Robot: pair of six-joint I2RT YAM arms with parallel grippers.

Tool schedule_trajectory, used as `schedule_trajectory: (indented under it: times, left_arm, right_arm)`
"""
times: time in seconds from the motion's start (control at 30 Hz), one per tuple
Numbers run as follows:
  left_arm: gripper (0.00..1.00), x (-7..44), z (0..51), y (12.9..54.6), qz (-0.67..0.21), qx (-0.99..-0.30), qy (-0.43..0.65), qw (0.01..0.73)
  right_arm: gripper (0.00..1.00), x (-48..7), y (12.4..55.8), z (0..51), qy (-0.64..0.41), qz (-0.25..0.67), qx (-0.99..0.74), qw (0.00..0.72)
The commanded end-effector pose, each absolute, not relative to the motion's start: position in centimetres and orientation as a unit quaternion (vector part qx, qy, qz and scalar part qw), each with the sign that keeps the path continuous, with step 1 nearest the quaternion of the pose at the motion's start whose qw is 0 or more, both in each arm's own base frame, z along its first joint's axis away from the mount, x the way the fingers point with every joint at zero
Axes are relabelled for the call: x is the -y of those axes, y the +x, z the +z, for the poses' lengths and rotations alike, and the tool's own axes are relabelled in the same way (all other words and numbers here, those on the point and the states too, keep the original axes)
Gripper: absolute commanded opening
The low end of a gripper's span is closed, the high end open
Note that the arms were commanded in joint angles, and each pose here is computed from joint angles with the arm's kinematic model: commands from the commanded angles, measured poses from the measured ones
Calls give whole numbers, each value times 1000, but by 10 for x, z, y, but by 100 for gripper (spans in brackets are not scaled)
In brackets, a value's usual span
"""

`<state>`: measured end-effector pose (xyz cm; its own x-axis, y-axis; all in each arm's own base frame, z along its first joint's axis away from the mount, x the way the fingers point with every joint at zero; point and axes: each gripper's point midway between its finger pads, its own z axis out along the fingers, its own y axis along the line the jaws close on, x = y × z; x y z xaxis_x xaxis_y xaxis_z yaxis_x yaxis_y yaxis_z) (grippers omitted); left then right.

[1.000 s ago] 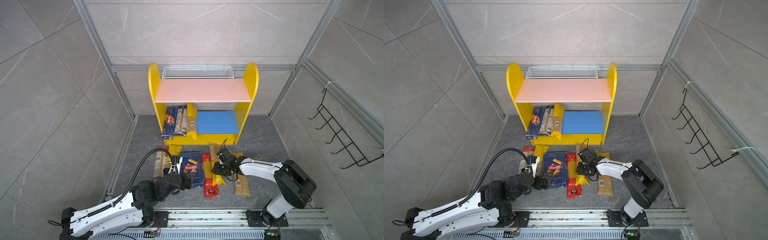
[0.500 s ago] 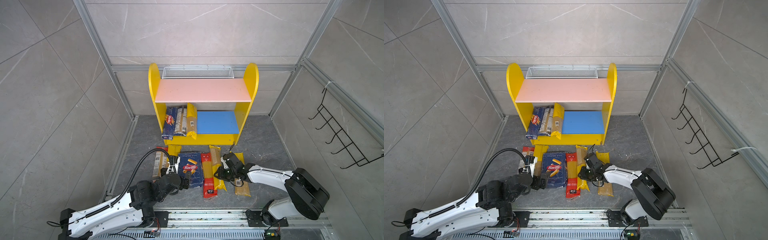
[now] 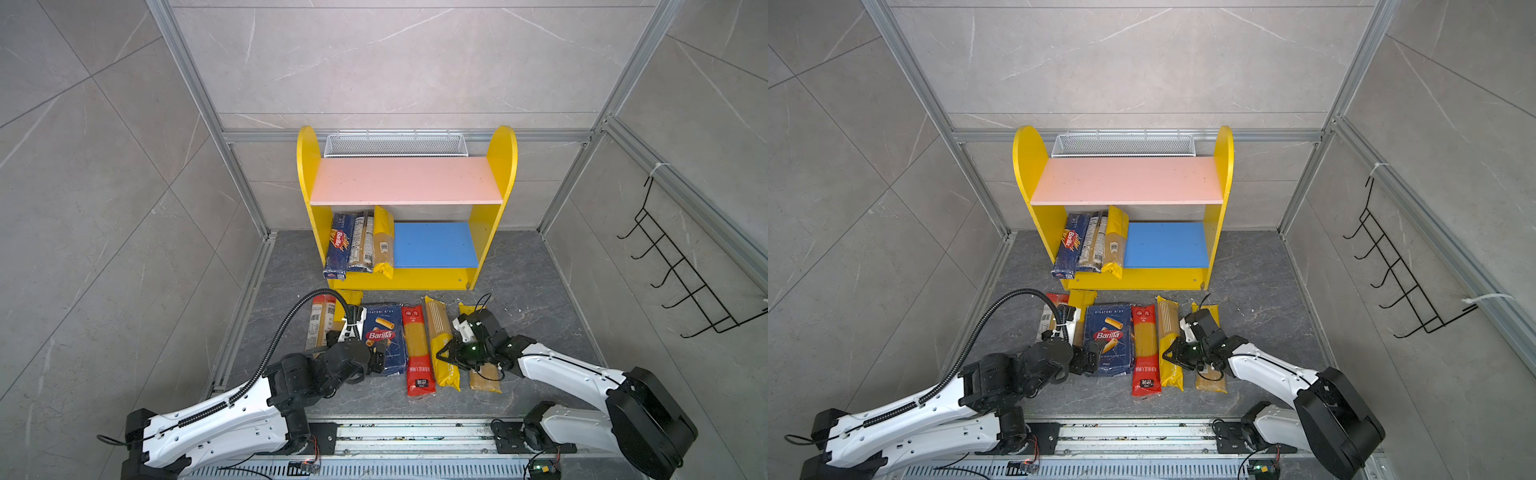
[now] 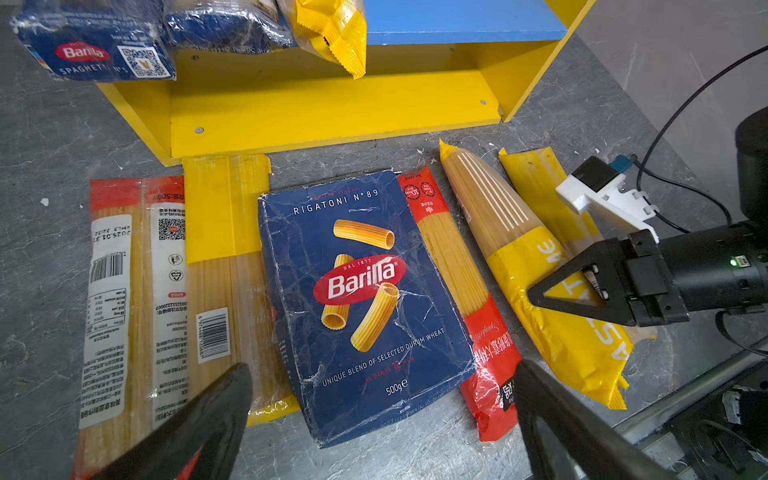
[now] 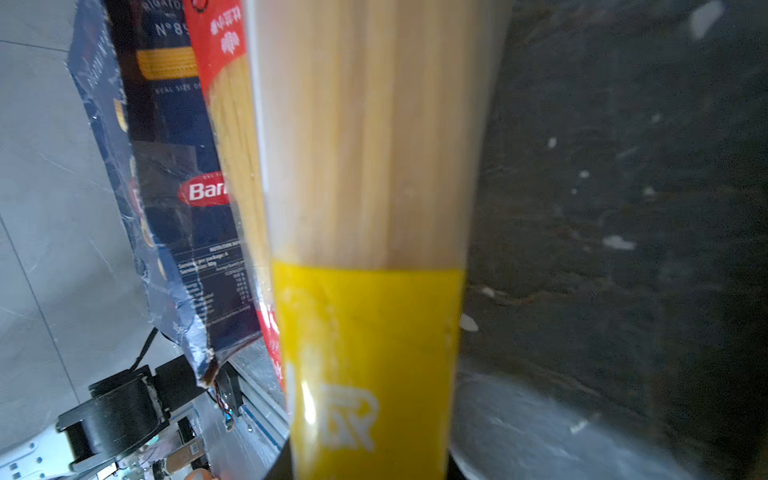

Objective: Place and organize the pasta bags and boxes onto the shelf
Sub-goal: 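Lift the PASTA TIME bag and carry it toward the blue shelf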

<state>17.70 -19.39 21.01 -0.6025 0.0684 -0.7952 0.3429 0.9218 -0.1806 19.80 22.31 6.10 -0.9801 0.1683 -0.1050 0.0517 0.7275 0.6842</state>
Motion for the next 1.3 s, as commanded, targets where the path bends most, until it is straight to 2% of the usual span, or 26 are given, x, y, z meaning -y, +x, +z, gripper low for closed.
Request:
schedule_trajectory:
  times: [0.0,0.5,0.83,1.07,1.27]
  left_arm:
    - [100,195,228,183,-157,-873,105,449]
    - [100,189,244,188,-144,-870,101,462]
    - [100,173,243,199,-156,-879,82,444]
    - [100,169,230,211,-164,-889,74,420]
    - [100,156,235,221,-167,-888,59,424]
  right_arm:
    - [19,-239,206,102,26,428,-896,117]
    - [19,-247,207,188,-27,481,-861,165]
    - [19,-260,221,233,-55,500,-843,189]
    - [19,-275,264,260,-75,493,-840,213]
    - [19,-287,324,276,-78,495,-834,231]
